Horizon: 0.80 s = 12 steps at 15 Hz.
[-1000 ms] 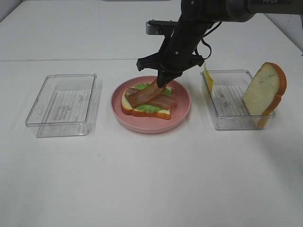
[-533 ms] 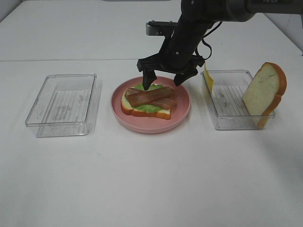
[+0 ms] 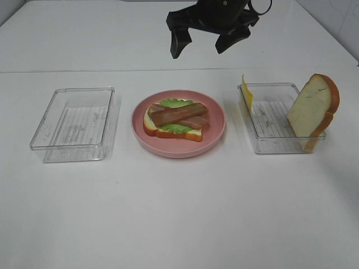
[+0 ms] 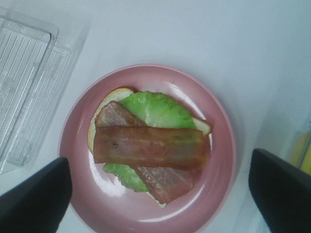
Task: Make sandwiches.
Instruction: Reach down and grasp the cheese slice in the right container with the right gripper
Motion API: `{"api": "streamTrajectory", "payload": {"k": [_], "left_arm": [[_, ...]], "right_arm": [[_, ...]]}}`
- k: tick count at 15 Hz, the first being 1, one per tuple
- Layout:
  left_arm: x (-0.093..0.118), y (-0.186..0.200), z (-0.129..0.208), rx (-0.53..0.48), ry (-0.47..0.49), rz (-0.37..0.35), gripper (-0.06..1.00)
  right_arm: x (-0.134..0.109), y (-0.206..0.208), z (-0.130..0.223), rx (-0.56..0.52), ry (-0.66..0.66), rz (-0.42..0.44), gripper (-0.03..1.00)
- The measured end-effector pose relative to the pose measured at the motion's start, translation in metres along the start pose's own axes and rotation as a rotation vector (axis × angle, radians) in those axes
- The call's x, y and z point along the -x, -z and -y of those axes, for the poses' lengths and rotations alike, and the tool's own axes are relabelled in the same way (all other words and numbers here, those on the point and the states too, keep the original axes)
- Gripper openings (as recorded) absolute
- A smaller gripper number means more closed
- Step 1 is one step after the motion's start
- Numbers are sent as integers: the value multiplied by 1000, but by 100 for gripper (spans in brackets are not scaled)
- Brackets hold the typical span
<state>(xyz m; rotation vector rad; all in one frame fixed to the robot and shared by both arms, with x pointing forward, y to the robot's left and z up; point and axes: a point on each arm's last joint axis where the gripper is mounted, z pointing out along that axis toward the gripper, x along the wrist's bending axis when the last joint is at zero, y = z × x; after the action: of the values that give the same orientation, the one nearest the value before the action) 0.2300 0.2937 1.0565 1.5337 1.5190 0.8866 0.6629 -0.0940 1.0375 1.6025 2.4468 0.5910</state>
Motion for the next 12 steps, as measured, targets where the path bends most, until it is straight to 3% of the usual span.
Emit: {"api": "streamTrajectory", "payload": {"k": [3, 4, 5, 9, 12], "left_arm": [[0, 0, 0, 0, 0, 0, 97], [0, 0, 0, 0, 0, 0, 97], [0, 0, 0, 0, 0, 0, 97], [0, 0, 0, 0, 0, 0, 97], [0, 0, 0, 0, 0, 0, 97]], "right_arm": [[14, 13, -6, -24, -34, 50, 94], [43, 12, -7, -95, -91, 87, 94], [57, 5, -7, -120, -120, 97, 94], [104, -34, -1, -184, -254, 76, 94], [117, -49, 4, -211, -294, 65, 93]]}}
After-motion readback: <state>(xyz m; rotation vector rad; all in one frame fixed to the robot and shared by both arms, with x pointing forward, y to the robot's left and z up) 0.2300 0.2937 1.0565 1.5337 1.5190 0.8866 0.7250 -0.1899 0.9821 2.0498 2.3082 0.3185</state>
